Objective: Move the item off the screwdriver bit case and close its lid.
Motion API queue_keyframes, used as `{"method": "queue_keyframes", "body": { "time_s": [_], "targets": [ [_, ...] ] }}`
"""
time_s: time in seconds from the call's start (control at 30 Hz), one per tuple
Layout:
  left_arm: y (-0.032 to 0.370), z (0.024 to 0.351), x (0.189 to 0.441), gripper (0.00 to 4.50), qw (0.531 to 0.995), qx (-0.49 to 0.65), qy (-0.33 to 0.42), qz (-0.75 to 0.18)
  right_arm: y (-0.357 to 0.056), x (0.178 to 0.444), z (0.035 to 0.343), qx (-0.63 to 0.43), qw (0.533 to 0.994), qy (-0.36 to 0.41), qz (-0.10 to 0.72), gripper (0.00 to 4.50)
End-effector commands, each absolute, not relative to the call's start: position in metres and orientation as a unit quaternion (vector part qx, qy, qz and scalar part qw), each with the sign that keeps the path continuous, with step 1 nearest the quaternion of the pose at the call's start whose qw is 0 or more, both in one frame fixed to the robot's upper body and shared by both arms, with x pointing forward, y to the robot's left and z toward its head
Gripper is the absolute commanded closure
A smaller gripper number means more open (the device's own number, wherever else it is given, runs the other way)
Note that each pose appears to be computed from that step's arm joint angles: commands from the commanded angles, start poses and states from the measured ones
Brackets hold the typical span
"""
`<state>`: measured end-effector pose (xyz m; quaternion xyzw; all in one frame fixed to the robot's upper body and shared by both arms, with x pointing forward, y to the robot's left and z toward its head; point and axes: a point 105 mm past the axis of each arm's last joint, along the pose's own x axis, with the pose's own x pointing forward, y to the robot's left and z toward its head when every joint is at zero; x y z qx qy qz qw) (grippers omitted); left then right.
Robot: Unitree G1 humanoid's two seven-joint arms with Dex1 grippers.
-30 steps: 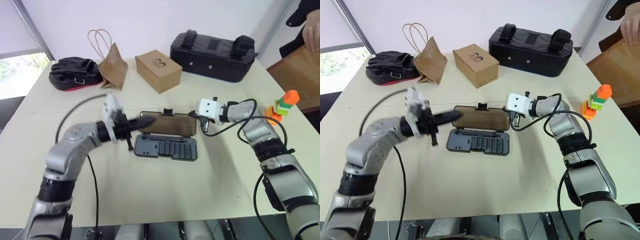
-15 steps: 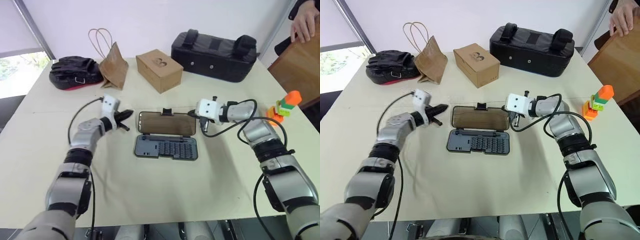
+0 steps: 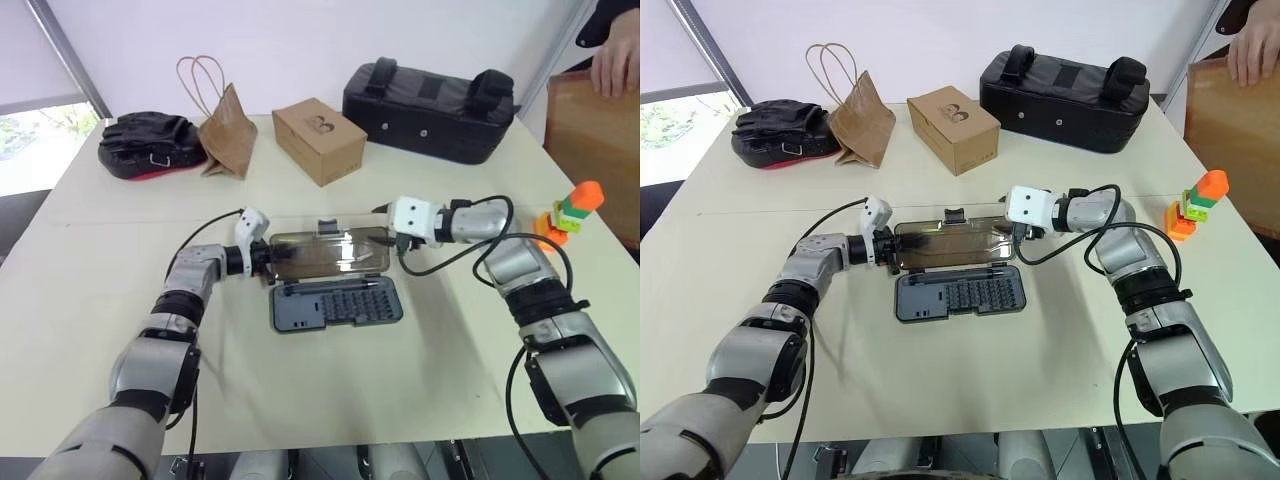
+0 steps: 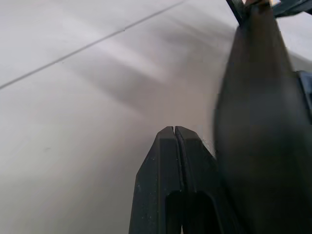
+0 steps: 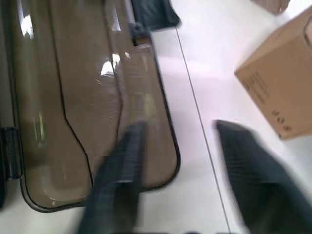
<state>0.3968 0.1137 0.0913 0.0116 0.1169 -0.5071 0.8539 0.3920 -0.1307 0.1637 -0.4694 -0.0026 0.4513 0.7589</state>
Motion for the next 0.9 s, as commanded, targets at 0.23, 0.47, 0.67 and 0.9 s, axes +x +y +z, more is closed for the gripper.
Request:
{"method": "queue_keyframes", "body": {
  "time_s": [0.23, 0.47, 0.67, 0.9],
  "targets": [
    [0.123, 0.127, 0.406, 4.5, 0.867, 0.015, 0.049, -0.496, -0.148, 0.336, 0.247, -0.246, 0.83, 0.005, 0.501, 0.03],
    [0.11, 0.152, 0.384, 4.5, 0.818, 0.006, 0.034, -0.574, -0.16, 0.292, 0.247, -0.089, 0.849, 0.046, 0.519, 0.03],
    [0.097, 0.151, 0.328, 4.5, 0.726, 0.036, 0.092, -0.68, -0.178, 0.305, 0.246, -0.047, 0.891, 0.034, 0.451, 0.03],
    [0.136, 0.109, 0.284, 4.5, 0.64, 0.194, 0.213, -0.712, -0.167, 0.287, 0.236, -0.083, 0.875, 0.067, 0.473, 0.03]
  ]
}}
